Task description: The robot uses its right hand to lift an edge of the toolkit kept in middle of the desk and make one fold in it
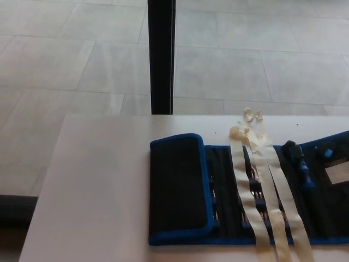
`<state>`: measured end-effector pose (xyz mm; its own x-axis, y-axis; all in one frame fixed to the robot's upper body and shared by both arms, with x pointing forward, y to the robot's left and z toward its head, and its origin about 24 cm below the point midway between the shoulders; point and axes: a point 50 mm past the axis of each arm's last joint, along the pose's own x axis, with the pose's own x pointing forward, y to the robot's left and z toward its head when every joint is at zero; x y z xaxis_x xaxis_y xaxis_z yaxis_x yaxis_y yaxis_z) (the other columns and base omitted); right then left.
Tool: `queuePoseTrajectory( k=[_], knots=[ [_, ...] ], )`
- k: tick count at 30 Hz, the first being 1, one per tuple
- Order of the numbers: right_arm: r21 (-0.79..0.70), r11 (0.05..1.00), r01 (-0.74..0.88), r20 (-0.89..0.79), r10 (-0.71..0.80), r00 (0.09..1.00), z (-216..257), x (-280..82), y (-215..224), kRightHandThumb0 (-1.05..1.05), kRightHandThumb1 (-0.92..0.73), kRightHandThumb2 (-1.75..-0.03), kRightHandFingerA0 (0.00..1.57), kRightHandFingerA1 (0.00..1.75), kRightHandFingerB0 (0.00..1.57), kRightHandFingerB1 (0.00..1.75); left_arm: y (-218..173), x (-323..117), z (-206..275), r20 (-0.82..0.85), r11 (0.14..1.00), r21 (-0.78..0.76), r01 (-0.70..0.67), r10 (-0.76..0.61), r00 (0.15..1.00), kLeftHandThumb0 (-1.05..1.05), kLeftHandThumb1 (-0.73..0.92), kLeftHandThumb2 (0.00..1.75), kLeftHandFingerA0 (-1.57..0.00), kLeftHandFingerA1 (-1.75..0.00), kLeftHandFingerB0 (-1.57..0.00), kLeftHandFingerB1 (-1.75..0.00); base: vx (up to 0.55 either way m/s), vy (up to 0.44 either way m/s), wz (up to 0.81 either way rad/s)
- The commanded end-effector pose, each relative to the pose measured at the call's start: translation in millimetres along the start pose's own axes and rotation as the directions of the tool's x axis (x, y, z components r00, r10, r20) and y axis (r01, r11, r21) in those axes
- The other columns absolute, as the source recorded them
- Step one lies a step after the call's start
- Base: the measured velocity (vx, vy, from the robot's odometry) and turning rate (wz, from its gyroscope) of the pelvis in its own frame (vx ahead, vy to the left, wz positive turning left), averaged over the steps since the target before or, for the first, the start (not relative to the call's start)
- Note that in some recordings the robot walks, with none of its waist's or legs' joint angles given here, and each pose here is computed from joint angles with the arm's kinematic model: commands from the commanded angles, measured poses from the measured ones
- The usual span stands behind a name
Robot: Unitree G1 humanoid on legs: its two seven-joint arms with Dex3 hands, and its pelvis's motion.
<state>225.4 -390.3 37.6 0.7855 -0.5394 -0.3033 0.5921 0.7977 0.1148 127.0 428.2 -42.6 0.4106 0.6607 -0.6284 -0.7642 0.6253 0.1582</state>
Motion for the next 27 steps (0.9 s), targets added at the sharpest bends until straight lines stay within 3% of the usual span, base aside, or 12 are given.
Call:
queuePoseTrajectory(
  k=[1, 2, 8, 10, 11, 15, 16, 27],
  knots=[
    [-0.105, 0.993, -0.054, -0.085, 0.046, 0.995, -8, 1, -11, -0.65, -0.71, -0.67, 0.54, 0.54, 0.38, 0.42, 8, 0, 10, 0.039, 1.0, -0.013, -0.016, 0.017, 0.999, -0.77, 0.8, 0.64, -0.56, -0.67, -0.46, -0.53, 0.0, 0.0, 0.0],
    [-0.134, 0.988, -0.077, -0.104, 0.063, 0.993, -11, 2, -10, -0.61, -0.78, -0.63, 0.52, 0.51, 0.39, 0.41, 8, 0, 11, 0.041, 1.0, -0.013, -0.012, 0.012, 0.999, -0.77, 0.81, 0.64, -0.55, -0.67, -0.44, -0.52, 0.0, 0.0, 0.0],
    [-0.194, 0.971, -0.138, -0.188, 0.101, 0.977, -21, 2, -9, -0.58, -0.79, -0.63, 0.54, 0.52, 0.38, 0.4, 8, 0, 12, 0.042, 1.0, -0.013, -0.011, 0.011, 0.999, -0.77, 0.81, 0.64, -0.52, -0.69, -0.46, -0.55, 0.0, 0.0, 0.0],
    [-0.226, 0.96, -0.163, -0.217, 0.114, 0.969, -24, 3, -4, -0.61, -0.71, -0.66, 0.53, 0.54, 0.37, 0.43, 8, 0, 12, 0.044, 1.0, -0.008, -0.013, 0.013, 0.999, -0.77, 0.81, 0.64, -0.54, -0.68, -0.45, -0.53, 0.0, 0.0, 0.0],
    [-0.231, 0.959, -0.164, -0.223, 0.112, 0.968, -24, 4, -3, -0.51, -0.57, -1.0, 0.55, 0.67, 0.29, 0.53, 8, 0, 12, 0.042, 1.0, -0.008, -0.025, 0.025, 0.999, -0.78, 0.78, 0.63, -0.6, -0.68, -0.51, -0.53, 0.0, 0.0, 0.0],
    [-0.252, 0.945, -0.208, -0.232, 0.15, 0.961, -19, 6, 9, -0.56, -0.56, -0.99, 0.55, 0.67, 0.3, 0.53, 7, 0, 12, 0.043, 1.0, -0.018, -0.012, 0.013, 0.999, -0.76, 0.8, 0.64, -0.54, -0.7, -0.44, -0.53, 0.0, 0.0, 0.0],
    [-0.268, 0.94, -0.211, -0.235, 0.149, 0.961, -19, 7, 12, -0.59, -0.72, -0.61, 0.6, 0.51, 0.48, 0.44, 9, 0, 12, 0.042, 1.0, -0.002, -0.031, 0.031, 0.999, -0.77, 0.8, 0.64, -0.57, -0.67, -0.47, -0.53, 0.0, 0.0, 0.0],
    [-0.287, 0.904, -0.317, -0.255, 0.247, 0.935, 1, 16, 49, -0.53, -0.72, -0.61, 0.63, 0.53, 0.46, 0.44, 9, 0, 11, 0.038, 1.0, 0.007, -0.019, 0.018, 0.999, -0.77, 0.81, 0.65, -0.55, -0.68, -0.47, -0.53, 0.0, 0.0, 0.0]
  ],
)
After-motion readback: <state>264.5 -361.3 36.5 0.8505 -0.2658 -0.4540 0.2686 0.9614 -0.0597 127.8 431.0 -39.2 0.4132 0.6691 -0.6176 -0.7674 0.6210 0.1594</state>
